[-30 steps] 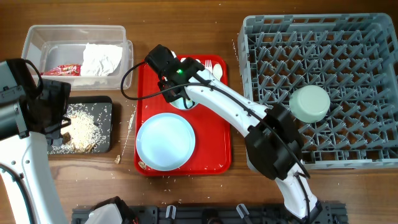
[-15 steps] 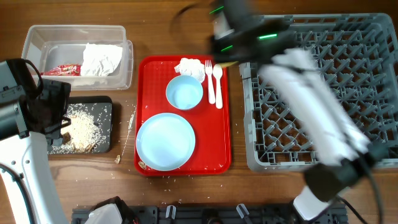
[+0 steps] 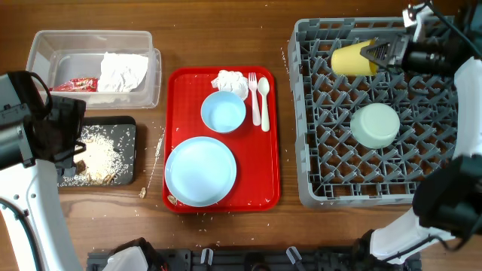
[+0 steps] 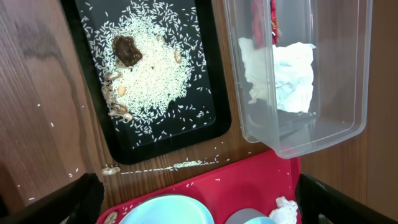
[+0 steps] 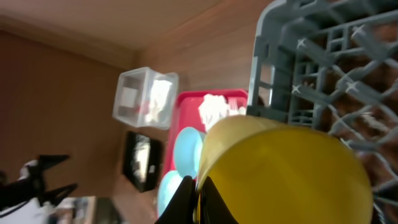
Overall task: Sort waste into correct bins and load items into the dishwasher rack
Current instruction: 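Lift the yellow cup and carry it over the grey rack, then lower the yellow cup upside down into the rack and open the right gripper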
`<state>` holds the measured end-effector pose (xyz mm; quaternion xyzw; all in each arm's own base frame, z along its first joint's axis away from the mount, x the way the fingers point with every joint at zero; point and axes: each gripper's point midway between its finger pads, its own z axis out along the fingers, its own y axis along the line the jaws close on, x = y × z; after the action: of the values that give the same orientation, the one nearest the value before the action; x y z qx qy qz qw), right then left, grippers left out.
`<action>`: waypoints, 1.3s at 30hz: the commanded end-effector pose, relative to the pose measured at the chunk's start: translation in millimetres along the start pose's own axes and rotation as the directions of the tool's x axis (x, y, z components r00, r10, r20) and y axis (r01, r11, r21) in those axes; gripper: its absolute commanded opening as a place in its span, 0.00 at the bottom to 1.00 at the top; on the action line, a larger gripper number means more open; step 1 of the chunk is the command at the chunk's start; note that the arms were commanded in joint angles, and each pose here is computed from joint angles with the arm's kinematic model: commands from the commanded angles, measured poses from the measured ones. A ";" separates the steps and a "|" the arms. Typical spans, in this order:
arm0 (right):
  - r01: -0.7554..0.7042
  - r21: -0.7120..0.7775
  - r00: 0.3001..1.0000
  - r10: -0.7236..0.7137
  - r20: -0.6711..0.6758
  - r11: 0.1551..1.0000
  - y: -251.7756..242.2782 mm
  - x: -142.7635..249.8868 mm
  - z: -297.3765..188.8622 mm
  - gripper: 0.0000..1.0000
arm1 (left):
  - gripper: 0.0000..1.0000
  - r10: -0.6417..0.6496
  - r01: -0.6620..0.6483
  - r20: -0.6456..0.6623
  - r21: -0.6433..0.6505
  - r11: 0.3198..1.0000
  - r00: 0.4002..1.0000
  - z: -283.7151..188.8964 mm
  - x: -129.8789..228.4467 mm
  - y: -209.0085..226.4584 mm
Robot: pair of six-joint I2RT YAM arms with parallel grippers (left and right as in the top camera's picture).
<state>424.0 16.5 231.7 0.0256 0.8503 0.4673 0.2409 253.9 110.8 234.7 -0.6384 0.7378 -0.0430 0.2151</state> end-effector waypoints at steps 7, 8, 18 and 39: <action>-0.224 -0.173 0.974 0.219 -0.051 0.959 -78.4 14.4 38.5 0.04 | 1.00 -0.010 0.010 0.006 0.008 1.000 1.000 -2.5 -2.7 -2.1; -0.228 -0.206 0.974 0.224 -0.042 0.952 -81.1 11.9 36.9 0.04 | 1.00 -0.010 0.010 0.006 0.008 1.000 1.000 -2.5 -2.7 -2.1; -0.274 -0.142 0.959 0.281 0.033 0.951 -113.4 4.4 8.3 0.10 | 1.00 -0.010 0.010 0.006 0.008 1.000 1.000 -2.5 -2.7 -2.1; -0.338 0.497 0.910 0.143 0.389 0.799 -90.2 -16.8 -120.6 0.27 | 1.00 -0.010 0.010 0.006 0.008 1.000 1.000 -2.5 -2.7 -2.1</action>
<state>414.8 -124.4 188.9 0.2681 0.8855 0.2713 0.2652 254.0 110.8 234.6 -0.6384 0.7378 -0.0429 0.2149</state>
